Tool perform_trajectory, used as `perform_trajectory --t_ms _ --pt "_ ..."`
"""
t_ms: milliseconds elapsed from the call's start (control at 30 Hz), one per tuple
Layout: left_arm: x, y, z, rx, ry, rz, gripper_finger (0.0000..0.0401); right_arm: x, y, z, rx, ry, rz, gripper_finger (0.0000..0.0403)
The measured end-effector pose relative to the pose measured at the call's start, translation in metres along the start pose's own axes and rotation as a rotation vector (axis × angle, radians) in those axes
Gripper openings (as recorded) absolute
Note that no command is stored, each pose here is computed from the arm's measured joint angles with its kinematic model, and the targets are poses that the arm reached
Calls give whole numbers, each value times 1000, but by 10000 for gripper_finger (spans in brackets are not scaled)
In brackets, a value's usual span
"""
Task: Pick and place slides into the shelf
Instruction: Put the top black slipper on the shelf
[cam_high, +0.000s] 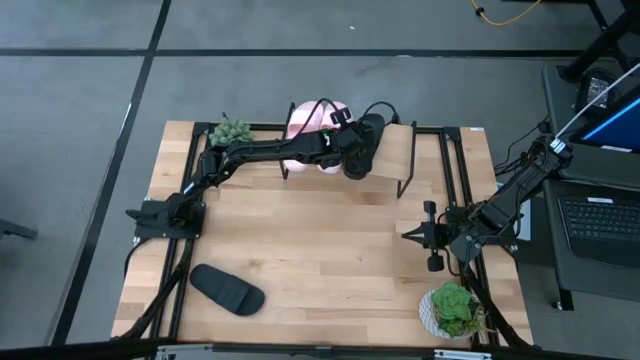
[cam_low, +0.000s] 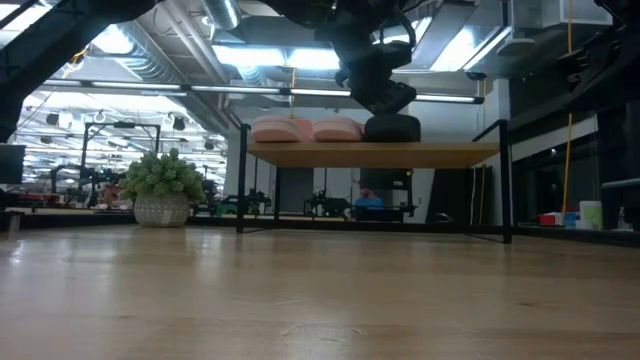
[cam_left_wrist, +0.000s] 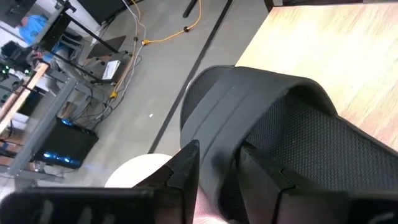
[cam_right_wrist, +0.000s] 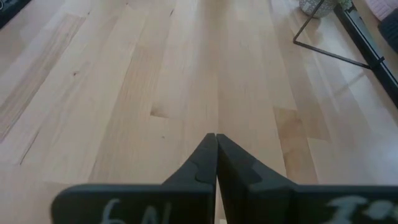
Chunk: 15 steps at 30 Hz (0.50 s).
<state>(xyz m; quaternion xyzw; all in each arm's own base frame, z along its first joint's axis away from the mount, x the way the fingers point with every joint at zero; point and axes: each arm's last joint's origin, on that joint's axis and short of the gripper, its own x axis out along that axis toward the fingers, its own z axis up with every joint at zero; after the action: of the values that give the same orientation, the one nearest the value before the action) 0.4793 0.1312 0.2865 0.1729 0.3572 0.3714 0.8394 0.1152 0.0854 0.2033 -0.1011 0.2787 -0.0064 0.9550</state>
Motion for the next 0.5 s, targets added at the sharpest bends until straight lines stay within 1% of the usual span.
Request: perform_trajectory --t_ms 200,500 --pt "0 0 0 -9 -1 0 110 0 0 0 0 0 0 10" --pt "-1 -1 4 -26 -36 4 111 0 0 0 0 0 0 10"
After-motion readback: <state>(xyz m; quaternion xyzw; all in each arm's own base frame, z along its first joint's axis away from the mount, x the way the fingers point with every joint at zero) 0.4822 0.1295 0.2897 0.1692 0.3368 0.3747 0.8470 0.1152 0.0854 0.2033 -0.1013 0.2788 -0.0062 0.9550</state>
